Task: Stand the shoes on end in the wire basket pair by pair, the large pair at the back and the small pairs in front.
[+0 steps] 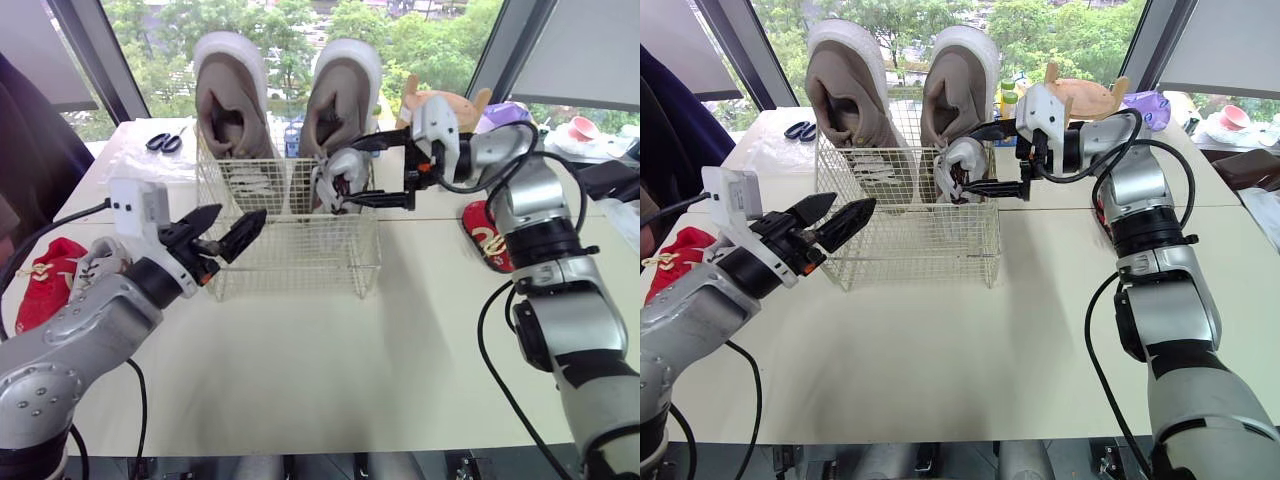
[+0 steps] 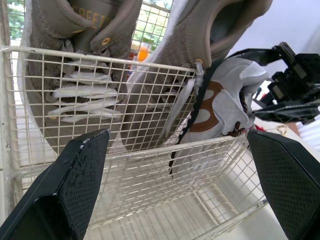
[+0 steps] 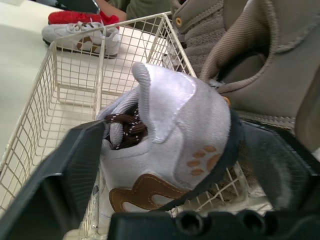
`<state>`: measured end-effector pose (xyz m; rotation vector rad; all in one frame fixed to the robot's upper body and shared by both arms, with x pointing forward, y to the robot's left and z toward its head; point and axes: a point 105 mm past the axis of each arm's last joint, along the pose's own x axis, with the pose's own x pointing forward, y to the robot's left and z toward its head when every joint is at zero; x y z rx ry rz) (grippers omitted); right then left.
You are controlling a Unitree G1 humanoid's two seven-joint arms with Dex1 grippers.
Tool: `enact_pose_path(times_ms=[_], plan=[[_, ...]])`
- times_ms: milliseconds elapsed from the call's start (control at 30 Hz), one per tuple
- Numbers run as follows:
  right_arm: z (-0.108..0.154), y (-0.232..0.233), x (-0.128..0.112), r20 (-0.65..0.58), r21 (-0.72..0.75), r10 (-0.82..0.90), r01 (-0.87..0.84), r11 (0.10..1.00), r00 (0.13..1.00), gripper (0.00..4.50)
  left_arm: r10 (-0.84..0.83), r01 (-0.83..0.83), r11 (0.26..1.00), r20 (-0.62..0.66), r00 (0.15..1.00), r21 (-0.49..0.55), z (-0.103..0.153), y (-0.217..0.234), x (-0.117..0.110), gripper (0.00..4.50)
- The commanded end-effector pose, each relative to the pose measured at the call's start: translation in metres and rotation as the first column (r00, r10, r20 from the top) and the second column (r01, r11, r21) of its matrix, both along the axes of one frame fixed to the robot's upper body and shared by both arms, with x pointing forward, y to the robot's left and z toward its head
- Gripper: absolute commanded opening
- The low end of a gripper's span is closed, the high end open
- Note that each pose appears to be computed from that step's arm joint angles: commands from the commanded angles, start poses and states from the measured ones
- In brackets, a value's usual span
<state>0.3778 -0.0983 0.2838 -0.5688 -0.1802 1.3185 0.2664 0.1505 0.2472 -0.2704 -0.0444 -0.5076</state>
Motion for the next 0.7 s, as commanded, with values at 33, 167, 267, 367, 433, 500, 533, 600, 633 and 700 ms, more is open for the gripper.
enact_pose_path(times_ms=[33,167,267,367,433,500,533,600,633,700], plan=[[0.043,-0.008,-0.02,0.071,0.091,0.04,-0.047,0.995,0.997,4.46,0.183,-0.183,0.983,0.009,0.983,0.022,0.01,0.032,0.009,4.5],[0.067,-0.028,-0.036,0.057,0.168,0.01,-0.019,0.986,0.998,4.46,0.275,-0.275,0.961,-0.004,0.961,0.036,0.016,0.06,0.012,4.5],[0.08,-0.039,-0.052,0.038,0.223,0.016,-0.024,0.975,0.999,4.46,0.242,-0.242,0.97,-0.023,0.97,-0.028,0.021,0.074,0.009,4.5],[0.075,-0.04,-0.063,0.015,0.171,0.015,-0.018,0.985,1.0,4.46,0.42,-0.406,0.906,-0.126,0.899,0.121,0.005,0.113,0.024,4.5],[0.074,-0.038,-0.071,0.004,0.136,0.032,-0.032,0.99,0.999,4.46,0.522,-0.48,0.848,-0.201,0.829,0.224,-0.005,0.137,0.033,4.5],[0.072,-0.033,-0.082,-0.012,0.1,0.074,-0.072,0.992,0.997,4.46,0.591,-0.516,0.803,-0.28,0.757,0.299,-0.015,0.156,0.039,4.5],[0.068,-0.029,-0.088,-0.028,0.078,0.1,-0.098,0.992,0.995,4.46,0.614,-0.514,0.784,-0.314,0.724,0.348,-0.021,0.163,0.042,4.5],[0.055,-0.02,-0.1,-0.076,0.036,0.161,-0.159,0.987,0.984,4.46,0.637,-0.472,0.76,-0.371,0.675,0.447,-0.032,0.17,0.047,4.5],[0.049,-0.014,-0.103,-0.1,0.037,0.185,-0.182,0.983,0.978,4.46,0.636,-0.454,0.761,-0.39,0.666,0.464,-0.036,0.171,0.05,4.5],[0.037,-0.004,-0.112,-0.151,0.061,0.234,-0.228,0.972,0.96,4.46,0.644,-0.446,0.753,-0.407,0.647,0.483,-0.038,0.175,0.057,4.5]])
